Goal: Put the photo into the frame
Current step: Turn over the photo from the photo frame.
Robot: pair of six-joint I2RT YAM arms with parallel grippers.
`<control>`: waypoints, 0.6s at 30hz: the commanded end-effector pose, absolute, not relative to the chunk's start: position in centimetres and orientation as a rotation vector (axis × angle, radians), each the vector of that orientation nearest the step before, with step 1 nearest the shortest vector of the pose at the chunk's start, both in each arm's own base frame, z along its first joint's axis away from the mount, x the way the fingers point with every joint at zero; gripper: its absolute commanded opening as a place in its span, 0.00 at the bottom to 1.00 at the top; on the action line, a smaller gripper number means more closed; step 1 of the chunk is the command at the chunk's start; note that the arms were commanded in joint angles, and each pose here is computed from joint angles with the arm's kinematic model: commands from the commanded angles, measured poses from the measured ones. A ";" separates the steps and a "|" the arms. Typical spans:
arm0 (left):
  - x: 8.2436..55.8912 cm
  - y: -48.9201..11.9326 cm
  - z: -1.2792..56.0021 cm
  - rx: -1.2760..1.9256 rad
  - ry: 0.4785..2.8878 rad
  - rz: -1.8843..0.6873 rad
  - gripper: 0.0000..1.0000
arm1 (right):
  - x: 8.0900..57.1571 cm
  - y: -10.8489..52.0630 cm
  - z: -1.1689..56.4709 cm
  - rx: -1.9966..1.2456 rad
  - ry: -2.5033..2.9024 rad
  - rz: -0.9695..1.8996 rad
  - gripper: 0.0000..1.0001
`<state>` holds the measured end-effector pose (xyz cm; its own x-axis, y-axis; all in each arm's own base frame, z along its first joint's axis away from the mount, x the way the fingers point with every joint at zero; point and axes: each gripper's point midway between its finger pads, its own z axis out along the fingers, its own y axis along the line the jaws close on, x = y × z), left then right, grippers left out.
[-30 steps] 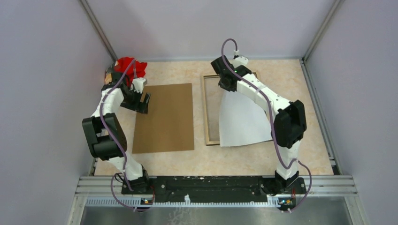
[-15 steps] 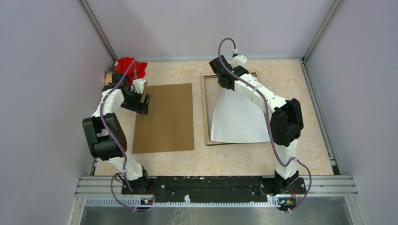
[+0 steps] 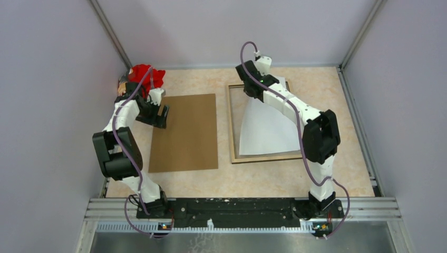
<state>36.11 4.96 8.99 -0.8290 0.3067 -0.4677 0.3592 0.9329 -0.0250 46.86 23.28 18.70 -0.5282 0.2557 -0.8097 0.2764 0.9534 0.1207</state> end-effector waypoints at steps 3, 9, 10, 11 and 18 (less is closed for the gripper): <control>36.8 4.9 9.6 0.481 2.587 -0.141 0.91 | 47.2 22.3 17.7 0.412 2.154 -0.069 0.00; 36.7 4.9 9.5 0.481 2.589 -0.146 0.91 | 46.5 21.6 17.0 0.516 2.158 -0.087 0.00; 36.7 4.9 9.5 0.482 2.588 -0.145 0.91 | 46.5 21.5 17.0 0.530 2.158 -0.090 0.00; 36.7 4.8 9.5 0.482 2.589 -0.146 0.91 | 46.4 21.4 16.9 0.537 2.160 -0.093 0.00; 36.6 4.9 9.4 0.484 2.589 -0.145 0.90 | 46.2 20.4 16.4 0.568 2.185 -0.152 0.00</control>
